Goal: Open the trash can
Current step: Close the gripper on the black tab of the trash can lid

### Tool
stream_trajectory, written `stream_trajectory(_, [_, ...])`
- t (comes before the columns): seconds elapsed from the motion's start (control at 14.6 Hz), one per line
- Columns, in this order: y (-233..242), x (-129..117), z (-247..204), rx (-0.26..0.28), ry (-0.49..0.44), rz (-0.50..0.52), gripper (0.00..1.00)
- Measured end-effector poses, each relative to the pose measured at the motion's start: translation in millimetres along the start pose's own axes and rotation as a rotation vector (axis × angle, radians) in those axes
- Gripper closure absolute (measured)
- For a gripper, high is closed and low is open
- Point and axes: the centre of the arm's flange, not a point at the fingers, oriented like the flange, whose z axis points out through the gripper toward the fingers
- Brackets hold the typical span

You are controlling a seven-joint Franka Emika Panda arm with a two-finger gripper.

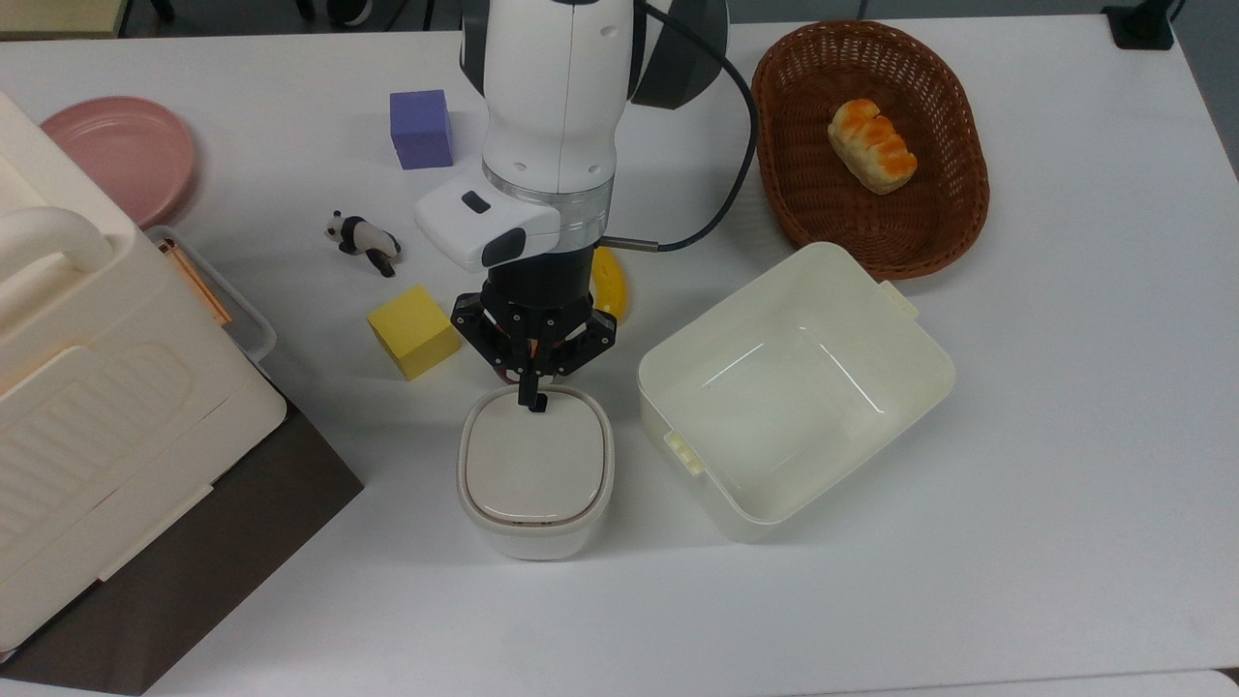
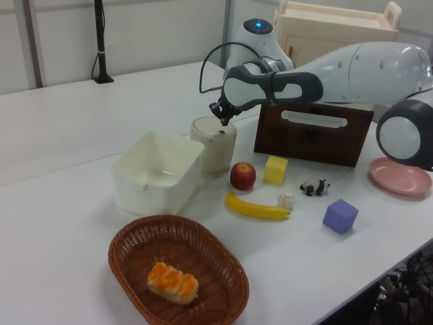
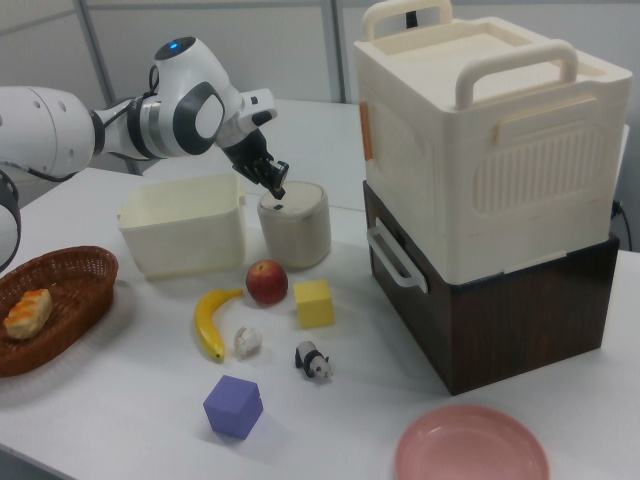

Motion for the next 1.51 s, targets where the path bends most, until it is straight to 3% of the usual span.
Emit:
stream_trajectory(1.09, [-11.9, -5.1, 20.2, -0.031, -0.001, -0.055, 0.99])
stream_trajectory(1.51, [-17.6, -6.2, 21.5, -0.067, 0.008, -0.107, 0.99])
